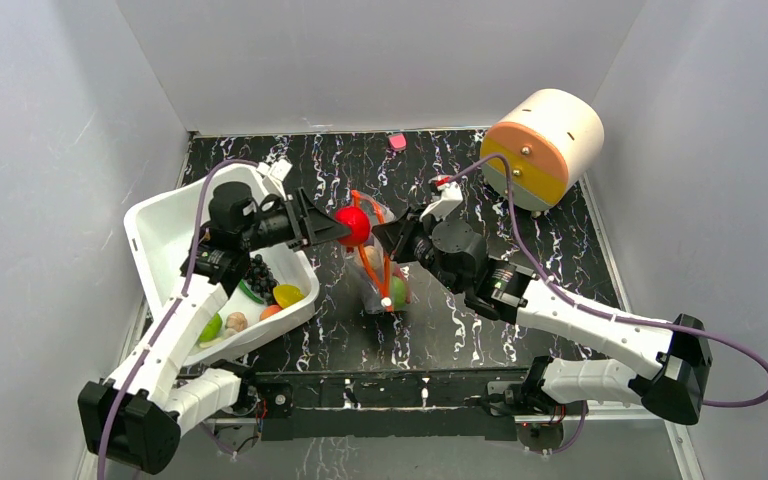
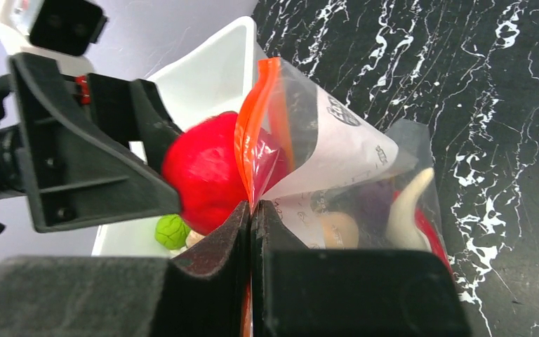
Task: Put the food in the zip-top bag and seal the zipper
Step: Place the fake fruit in the zipper food storage bag.
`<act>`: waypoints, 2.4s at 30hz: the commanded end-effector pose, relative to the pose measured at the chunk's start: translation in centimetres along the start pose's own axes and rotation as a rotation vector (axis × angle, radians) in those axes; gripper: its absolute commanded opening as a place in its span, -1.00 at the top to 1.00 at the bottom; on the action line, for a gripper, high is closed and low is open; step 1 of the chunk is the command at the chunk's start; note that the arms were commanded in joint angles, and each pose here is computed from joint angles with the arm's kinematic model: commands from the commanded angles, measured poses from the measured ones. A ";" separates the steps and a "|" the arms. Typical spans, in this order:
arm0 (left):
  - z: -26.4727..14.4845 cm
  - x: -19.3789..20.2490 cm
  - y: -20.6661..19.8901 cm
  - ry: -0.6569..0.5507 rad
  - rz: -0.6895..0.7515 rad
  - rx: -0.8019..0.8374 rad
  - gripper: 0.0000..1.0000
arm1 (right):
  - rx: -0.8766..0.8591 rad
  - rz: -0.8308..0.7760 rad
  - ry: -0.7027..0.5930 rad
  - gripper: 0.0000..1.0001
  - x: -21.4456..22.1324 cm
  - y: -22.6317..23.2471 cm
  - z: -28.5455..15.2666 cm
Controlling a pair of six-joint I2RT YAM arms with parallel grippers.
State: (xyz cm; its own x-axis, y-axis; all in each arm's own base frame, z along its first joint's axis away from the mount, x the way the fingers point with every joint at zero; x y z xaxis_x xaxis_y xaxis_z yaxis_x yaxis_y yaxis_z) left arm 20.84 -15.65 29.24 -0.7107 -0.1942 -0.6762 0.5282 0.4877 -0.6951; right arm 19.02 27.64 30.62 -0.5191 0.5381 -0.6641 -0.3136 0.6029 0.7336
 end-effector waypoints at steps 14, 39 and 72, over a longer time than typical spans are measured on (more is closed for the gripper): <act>3.8 2.8 1.1 0.133 0.021 -0.154 0.21 | -0.179 -0.004 -0.029 1.00 -1.1 3.0 0.3; 4.9 4.1 -1.4 0.130 -0.162 0.032 -0.05 | -0.094 0.016 0.038 1.00 0.7 2.6 3.3; 1.9 1.4 -5.8 0.063 -0.055 0.049 -0.42 | -0.070 0.061 -0.024 1.00 -0.1 0.4 0.2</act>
State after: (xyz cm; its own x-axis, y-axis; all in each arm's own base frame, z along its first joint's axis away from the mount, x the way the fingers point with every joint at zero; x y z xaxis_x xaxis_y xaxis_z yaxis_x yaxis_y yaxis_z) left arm 18.80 -19.87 28.56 -0.7936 -0.1686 -0.5847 0.4242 0.5355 -0.7302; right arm 19.58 28.12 30.83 -0.5161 0.5754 -0.6345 -0.3199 0.5576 0.7660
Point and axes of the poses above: each gripper's point midway between its finger pads, its own z axis out along the fingers, its own y axis along the line the jaws close on, x = y × z, the point moved 7 cm from there along -z, back along the fingers, and after that the axes turned 12 degrees about z, right-handed, at the moved point
